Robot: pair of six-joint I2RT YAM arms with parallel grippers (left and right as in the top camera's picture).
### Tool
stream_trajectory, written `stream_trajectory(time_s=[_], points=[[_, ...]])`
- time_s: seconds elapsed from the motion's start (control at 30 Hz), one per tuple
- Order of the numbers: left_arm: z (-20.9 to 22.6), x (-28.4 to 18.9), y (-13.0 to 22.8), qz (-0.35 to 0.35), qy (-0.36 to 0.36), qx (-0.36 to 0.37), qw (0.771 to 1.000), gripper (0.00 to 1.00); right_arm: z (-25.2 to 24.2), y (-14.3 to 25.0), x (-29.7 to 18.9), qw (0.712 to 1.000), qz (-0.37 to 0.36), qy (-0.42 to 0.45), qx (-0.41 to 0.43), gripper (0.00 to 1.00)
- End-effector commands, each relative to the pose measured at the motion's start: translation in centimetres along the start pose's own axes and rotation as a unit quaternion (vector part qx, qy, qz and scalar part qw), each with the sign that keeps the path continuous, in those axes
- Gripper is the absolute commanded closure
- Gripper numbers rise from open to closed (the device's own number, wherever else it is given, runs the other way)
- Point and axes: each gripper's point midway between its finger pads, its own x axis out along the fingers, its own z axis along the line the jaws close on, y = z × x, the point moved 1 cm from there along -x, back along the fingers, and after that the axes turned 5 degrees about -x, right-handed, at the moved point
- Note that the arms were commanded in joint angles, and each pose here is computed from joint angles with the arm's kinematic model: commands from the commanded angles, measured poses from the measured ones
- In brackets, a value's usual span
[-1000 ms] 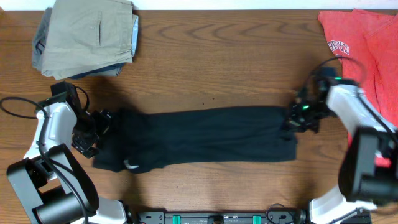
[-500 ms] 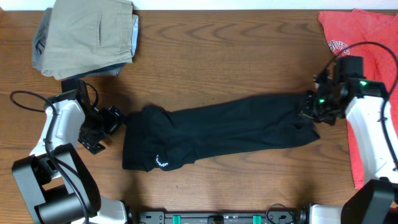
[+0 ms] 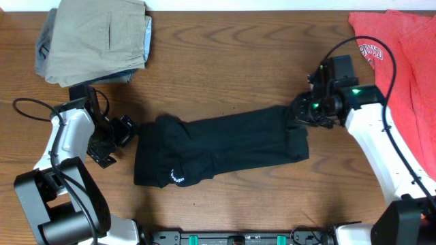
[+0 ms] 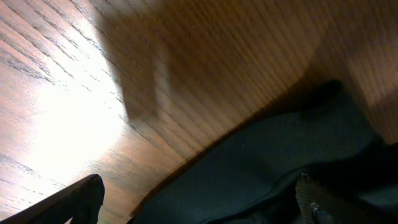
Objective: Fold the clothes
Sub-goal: 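Fold the right end leftward over the strip with the right gripper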
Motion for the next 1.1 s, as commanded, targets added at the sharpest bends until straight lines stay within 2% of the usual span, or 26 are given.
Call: stream_trajectory(time_s=[0.0,0.5,0.63,0.87,0.97,1.07], points=[[-0.2,-0.2,0.1,0.0,0.003,0.01,1.0,0.0,1.4,0.1,1.1,1.0,0.002,-0.001,0.015,0.99],[-0.2,-0.2,0.1,0.0,0.003,0.01,1.0,0.0,5.5,2.9,8.2,0.998,0.065,0.0,-0.006,0.99],[-0.2,-0.2,0.1,0.0,0.003,0.01,1.0,0.01,6.4,3.6,8.9,0.997,0.072,-0.002,-0.019,0.98],[-0.2,-0.2,0.1,0.0,0.003,0.01,1.0,0.0,7.9,4.3,9.1,0.996,0.072,-0.01,-0.042,0.88],[-0.2,-0.1,0.1,0.001,0.003,0.01,1.0,0.0,8.2,4.6,9.2,0.996,0.074,-0.011,-0.047,0.8],[-0.2,-0.1,0.1,0.001,0.003,0.01,1.0,0.0,8.4,4.8,9.2,0.996,0.076,-0.014,-0.049,0.8]])
